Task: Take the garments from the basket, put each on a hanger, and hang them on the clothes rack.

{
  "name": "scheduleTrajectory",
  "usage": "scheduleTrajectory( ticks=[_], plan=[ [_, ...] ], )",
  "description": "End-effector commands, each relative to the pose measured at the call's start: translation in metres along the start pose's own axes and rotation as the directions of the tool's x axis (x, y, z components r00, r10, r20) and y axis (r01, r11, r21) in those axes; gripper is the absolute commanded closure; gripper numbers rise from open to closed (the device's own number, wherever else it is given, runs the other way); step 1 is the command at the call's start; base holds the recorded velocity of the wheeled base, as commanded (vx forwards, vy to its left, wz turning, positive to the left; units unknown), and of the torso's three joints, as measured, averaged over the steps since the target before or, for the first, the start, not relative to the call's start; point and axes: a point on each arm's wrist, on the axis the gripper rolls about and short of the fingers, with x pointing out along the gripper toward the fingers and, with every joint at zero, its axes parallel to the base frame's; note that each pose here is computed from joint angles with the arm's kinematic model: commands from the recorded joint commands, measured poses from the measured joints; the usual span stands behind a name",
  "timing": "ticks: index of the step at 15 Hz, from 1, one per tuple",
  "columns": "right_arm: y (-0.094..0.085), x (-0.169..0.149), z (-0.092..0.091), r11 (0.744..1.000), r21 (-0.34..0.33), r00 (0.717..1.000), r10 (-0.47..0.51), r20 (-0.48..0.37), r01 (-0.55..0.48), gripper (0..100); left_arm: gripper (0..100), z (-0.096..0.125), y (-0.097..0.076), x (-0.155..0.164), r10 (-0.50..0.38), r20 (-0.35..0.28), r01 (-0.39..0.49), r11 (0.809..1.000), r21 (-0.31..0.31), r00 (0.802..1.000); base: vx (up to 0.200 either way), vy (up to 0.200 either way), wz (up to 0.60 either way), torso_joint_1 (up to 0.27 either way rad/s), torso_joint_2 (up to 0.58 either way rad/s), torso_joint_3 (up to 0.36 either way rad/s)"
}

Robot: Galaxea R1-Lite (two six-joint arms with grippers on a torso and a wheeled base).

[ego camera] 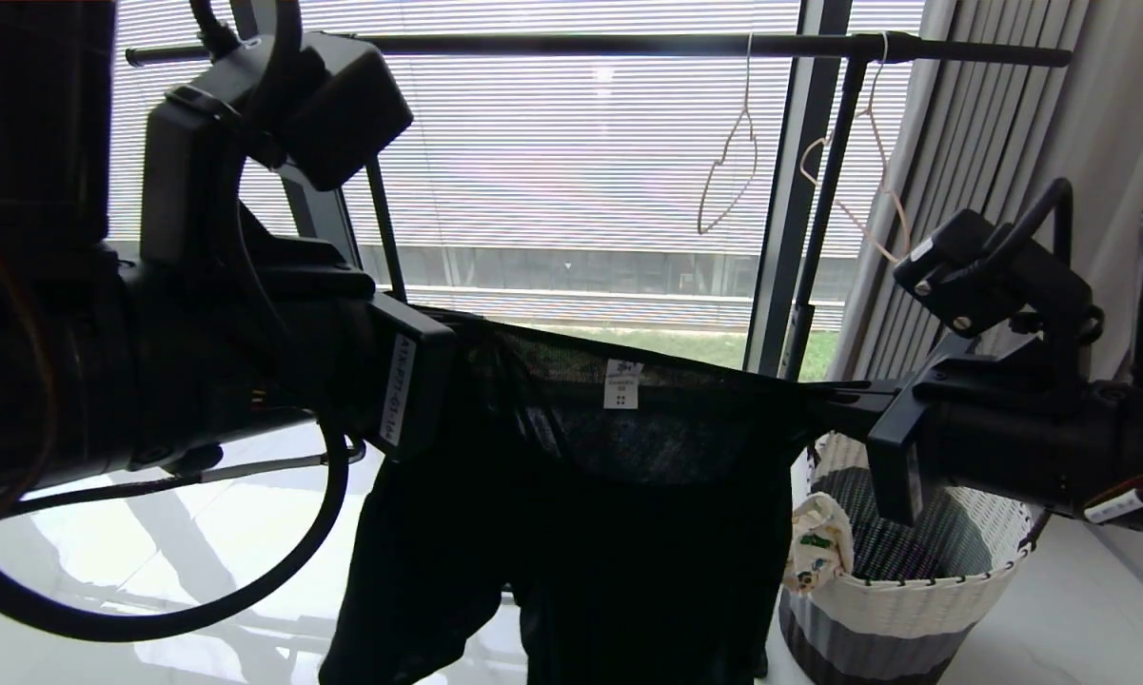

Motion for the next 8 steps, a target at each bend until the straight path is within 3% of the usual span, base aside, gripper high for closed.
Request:
scheduleTrajectory(
  ticks=[1,6,8],
  plan=[
    [-0.009,-0.023,0.014,0.999,0.005,0.996,-0.038,0.076,0.038,100,100,0.012,0.002,-0.006,-0.002,0.048,0.000,0.999,0.036,0.999,0.000,0.000,0.00,0.000,0.00,0.000],
    [-0.014,-0.033,0.046,0.998,-0.038,0.989,-0.051,0.135,0.057,100,100,0.020,-0.006,-0.023,-0.085,0.108,0.077,0.994,0.075,0.990,0.000,0.000,0.00,0.000,0.00,0.000],
    [-0.014,-0.051,0.046,0.997,-0.053,0.988,-0.050,0.149,0.058,100,100,0.015,-0.010,-0.020,-0.100,0.088,0.087,0.986,0.143,0.991,0.000,0.000,0.00,0.000,0.00,0.000]
  ],
)
